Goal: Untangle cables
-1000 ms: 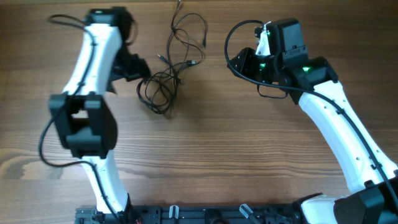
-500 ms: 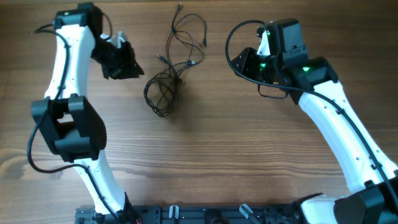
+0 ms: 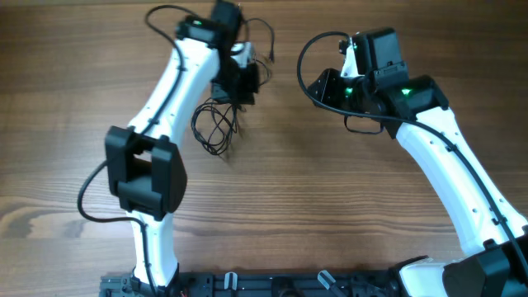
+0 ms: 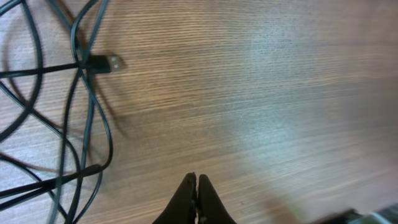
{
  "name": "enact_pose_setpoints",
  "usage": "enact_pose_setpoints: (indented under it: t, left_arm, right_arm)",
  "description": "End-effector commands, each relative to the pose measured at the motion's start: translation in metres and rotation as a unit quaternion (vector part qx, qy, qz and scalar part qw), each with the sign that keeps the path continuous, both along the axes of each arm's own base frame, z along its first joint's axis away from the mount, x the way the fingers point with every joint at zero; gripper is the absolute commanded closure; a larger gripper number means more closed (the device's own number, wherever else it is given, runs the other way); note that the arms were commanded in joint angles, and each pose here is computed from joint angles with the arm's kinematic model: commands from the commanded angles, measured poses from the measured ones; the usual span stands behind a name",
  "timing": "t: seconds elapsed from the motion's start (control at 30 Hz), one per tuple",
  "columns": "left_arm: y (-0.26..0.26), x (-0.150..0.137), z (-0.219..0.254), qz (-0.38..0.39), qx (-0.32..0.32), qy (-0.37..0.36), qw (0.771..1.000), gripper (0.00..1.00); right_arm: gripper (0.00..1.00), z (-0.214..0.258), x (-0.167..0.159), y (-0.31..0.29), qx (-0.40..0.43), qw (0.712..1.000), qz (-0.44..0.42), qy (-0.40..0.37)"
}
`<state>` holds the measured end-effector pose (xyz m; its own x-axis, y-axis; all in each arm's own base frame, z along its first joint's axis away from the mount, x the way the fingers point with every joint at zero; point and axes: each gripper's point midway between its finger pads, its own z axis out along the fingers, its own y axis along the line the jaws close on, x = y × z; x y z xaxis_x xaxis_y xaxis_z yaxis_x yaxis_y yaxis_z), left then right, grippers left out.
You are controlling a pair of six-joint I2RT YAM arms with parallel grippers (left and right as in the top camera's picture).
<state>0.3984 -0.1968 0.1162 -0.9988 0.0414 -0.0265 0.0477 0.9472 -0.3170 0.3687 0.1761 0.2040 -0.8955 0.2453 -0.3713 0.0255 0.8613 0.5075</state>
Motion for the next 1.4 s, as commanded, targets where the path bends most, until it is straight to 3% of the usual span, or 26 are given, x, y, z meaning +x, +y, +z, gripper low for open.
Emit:
enact_pose_setpoints:
  t: [0.0,0.13,0.27,0.4,0.43,0.47,0.57,0.67,0.87,1.0,1.17,1.37]
  left_arm:
    - [0.055,0.024,-0.008,0.087,0.128,-0.037,0.987,0.96]
    - [0.118,0.038,-0.007,0.175,0.184,-0.042,0.966,0.96]
    - [0.159,0.035,-0.010,0.244,0.188,-0.013,0.951,0.96]
    - [0.163,0.019,-0.027,0.243,0.191,0.023,0.951,0.96]
    - [0.149,0.009,-0.037,0.234,0.166,0.049,0.957,0.96]
    - [0.115,-0.005,-0.046,0.199,0.098,0.088,0.971,0.96]
    - [0.052,-0.024,-0.038,0.095,-0.041,0.123,0.987,0.96]
    - [-0.015,-0.040,-0.019,-0.016,-0.149,0.113,0.982,0.96]
    - [-0.075,-0.045,-0.021,-0.095,-0.148,0.053,0.983,0.96]
    - [-0.050,-0.020,-0.010,-0.055,-0.090,0.006,0.994,0.87]
    - [-0.017,0.009,0.022,0.004,-0.104,-0.040,0.994,0.76]
    - [0.041,0.013,0.012,0.083,-0.060,-0.005,0.995,0.62]
  right_arm:
    - [0.66,-0.005,0.006,-0.017,-0.050,0.999,-0.018,-0.010]
    - [0.65,-0.007,0.004,-0.018,-0.054,0.998,-0.019,-0.005]
    - [0.65,-0.006,0.005,-0.018,-0.052,0.998,-0.019,-0.007]
    - [0.65,-0.006,0.005,-0.018,-0.052,0.998,-0.020,-0.008]
    - [0.65,-0.006,0.005,-0.018,-0.052,0.998,-0.019,-0.008]
    - [0.65,-0.006,0.005,-0.018,-0.052,0.998,-0.019,-0.008]
    - [0.65,-0.005,0.006,-0.018,-0.052,0.998,-0.019,-0.010]
    - [0.65,-0.004,0.008,-0.017,-0.051,0.998,-0.020,-0.014]
    - [0.65,-0.006,0.008,-0.024,-0.073,0.997,-0.023,-0.018]
    - [0.66,-0.010,0.004,-0.027,-0.080,0.996,-0.025,-0.007]
    - [0.89,-0.004,0.000,0.000,-0.021,0.999,0.030,-0.006]
    - [0.80,-0.028,-0.009,0.055,0.028,0.991,0.129,0.017]
